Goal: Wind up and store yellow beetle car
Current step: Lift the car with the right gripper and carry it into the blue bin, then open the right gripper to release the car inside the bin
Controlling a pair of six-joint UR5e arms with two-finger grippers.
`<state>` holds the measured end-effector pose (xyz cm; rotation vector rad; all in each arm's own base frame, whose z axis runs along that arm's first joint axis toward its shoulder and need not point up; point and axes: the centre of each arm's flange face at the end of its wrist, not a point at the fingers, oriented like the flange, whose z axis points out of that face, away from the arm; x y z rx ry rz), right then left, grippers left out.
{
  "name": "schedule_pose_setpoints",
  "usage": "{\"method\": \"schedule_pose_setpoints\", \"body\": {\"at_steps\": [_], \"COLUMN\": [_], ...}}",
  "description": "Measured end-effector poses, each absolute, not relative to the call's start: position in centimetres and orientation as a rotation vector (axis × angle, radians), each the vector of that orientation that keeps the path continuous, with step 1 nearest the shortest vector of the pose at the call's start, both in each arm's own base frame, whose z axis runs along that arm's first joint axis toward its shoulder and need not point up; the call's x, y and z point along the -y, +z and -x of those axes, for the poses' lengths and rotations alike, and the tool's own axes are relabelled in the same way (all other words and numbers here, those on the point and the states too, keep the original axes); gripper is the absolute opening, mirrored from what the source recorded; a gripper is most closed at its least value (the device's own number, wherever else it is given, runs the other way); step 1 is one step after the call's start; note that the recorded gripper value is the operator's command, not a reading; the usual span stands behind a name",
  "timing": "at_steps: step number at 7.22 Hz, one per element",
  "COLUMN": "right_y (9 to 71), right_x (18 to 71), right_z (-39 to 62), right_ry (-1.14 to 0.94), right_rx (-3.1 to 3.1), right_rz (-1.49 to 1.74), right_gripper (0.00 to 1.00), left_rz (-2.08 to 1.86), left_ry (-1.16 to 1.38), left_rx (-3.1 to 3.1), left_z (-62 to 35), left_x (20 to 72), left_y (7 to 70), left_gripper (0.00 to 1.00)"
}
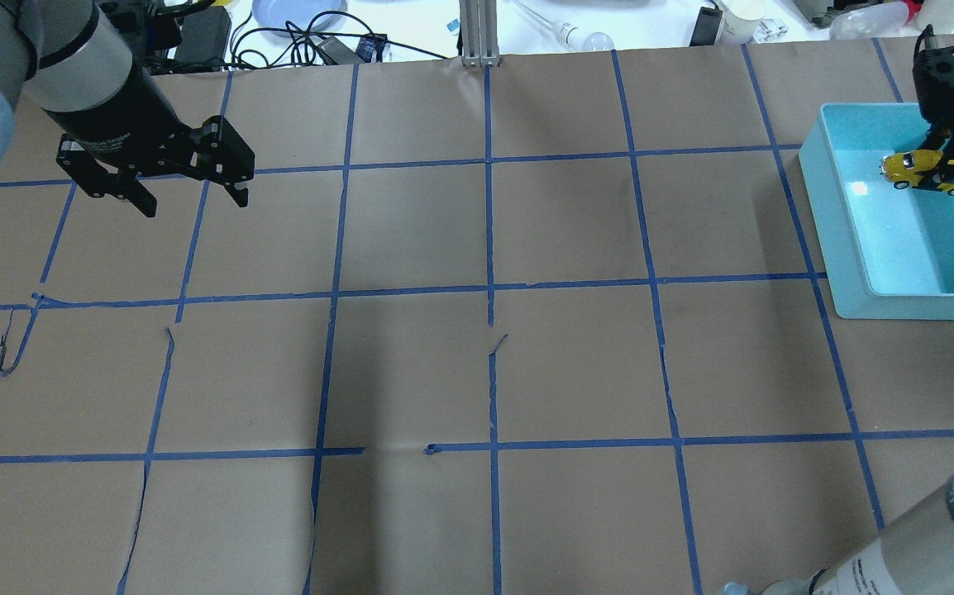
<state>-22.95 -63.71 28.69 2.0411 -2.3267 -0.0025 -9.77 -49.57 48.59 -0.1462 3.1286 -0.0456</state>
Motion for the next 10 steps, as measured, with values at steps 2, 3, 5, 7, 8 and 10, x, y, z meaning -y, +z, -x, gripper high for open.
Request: {"method": "schedule_pose_setpoints", "body": {"at_steps": [2, 3, 5, 7, 8, 10], "right_y": [24.8, 23.4, 21.4, 22.6, 26.0, 33.4], "right_x": [63.5, 63.2, 62.4, 62.0, 61.7, 61.8], "right_z": [23.5, 23.1, 22.5, 22.2, 21.6, 16.5], "right_ry": [0.034, 0.068, 0.100, 0.100, 0.099, 0.134], "right_rx": [2.258, 2.222, 2.207, 2.215, 2.246, 2.382], "right_rz": [-2.080, -2.107, -2.134, -2.139, -2.129, -2.106], "right_gripper": [0.12, 0.58, 1.00, 1.00, 1.00, 1.00], "left_rz": [0.146, 0.145, 0.144, 0.150, 0.153, 0.147], "left_ry": [-0.046, -0.046, -0.045, -0.037, -0.040, -0.045], "left_rx": [-3.130, -3.129, -3.129, -3.132, -3.132, -3.135], "left_z": [9.7, 9.7, 9.7, 9.8, 9.9, 10.0], "left_x": [49.6, 49.6, 49.6, 49.6, 49.6, 49.6], "left_y": [48.6, 48.6, 48.6, 48.3, 48.4, 48.5], "left_gripper": [1.00, 1.00, 1.00, 1.00, 1.00, 1.00]}}
